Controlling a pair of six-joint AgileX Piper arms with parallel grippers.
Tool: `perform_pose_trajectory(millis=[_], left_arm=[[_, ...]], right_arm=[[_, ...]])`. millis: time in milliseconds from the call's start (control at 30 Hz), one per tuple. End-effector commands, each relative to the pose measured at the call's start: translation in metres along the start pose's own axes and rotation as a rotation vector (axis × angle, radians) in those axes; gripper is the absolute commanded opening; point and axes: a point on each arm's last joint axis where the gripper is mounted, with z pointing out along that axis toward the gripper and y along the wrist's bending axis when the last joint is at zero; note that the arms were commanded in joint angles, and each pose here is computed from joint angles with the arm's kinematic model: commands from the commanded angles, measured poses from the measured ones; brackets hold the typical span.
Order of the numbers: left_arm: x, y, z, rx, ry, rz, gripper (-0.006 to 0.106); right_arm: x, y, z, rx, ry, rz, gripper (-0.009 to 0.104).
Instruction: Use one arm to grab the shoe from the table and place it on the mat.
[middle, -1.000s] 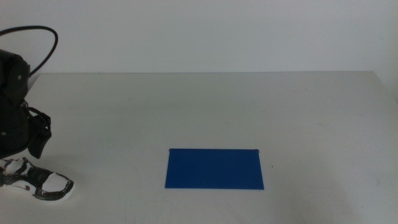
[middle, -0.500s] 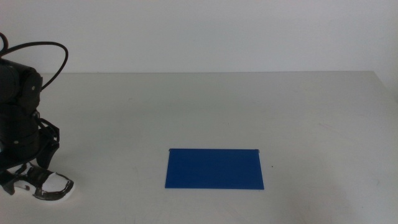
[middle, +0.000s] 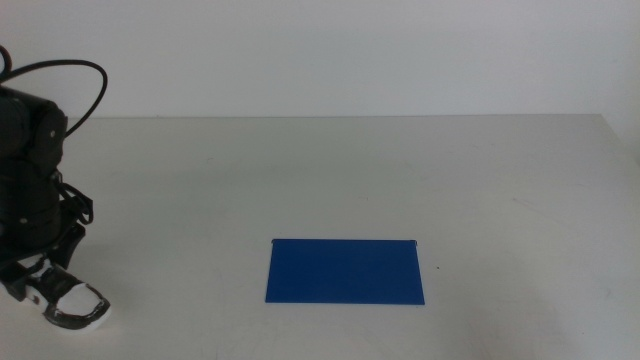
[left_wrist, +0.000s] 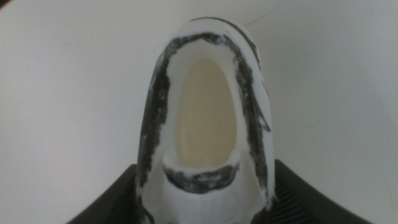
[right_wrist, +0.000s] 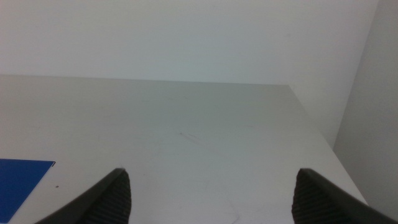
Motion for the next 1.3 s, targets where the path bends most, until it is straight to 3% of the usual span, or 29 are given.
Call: perform_pose_trajectory(millis=[0,133,433,800,1033,1267], left_arm=[[-0.009,0.005,-0.026,0.006,-0.044,-0.017,0.009],[-0.013,0.004,-0.04,-0.005,-0.029,-0.023,0.01],[-0.004,0.004,-0.071,0.101,-0.015,0.015,0.01],[0.042,-0.004,-0.114,0.211,-0.105,0.028,0.01],[0.067,-0.022,-0.123,0.328,-0.11,0.114,0.01],[0.086,-0.036,-0.133,0.362,-0.086,0.16,0.01]], right_arm=[[-0.011,-0.001,-0.003,0.012,-0.109,-0.021,0.066],[-0.011,-0.001,-0.003,0.012,-0.109,-0.021,0.066],[-0.011,-0.001,-0.003,0.012,-0.109,-0.021,0.066],[-0.011,-0.001,-0.003,0.012,-0.109,-0.021,0.066],[-0.011,-0.001,-0.003,0.012,-0.109,-0.021,0.066],[-0.011,-0.001,-0.003,0.012,-0.109,-0.021,0.066]])
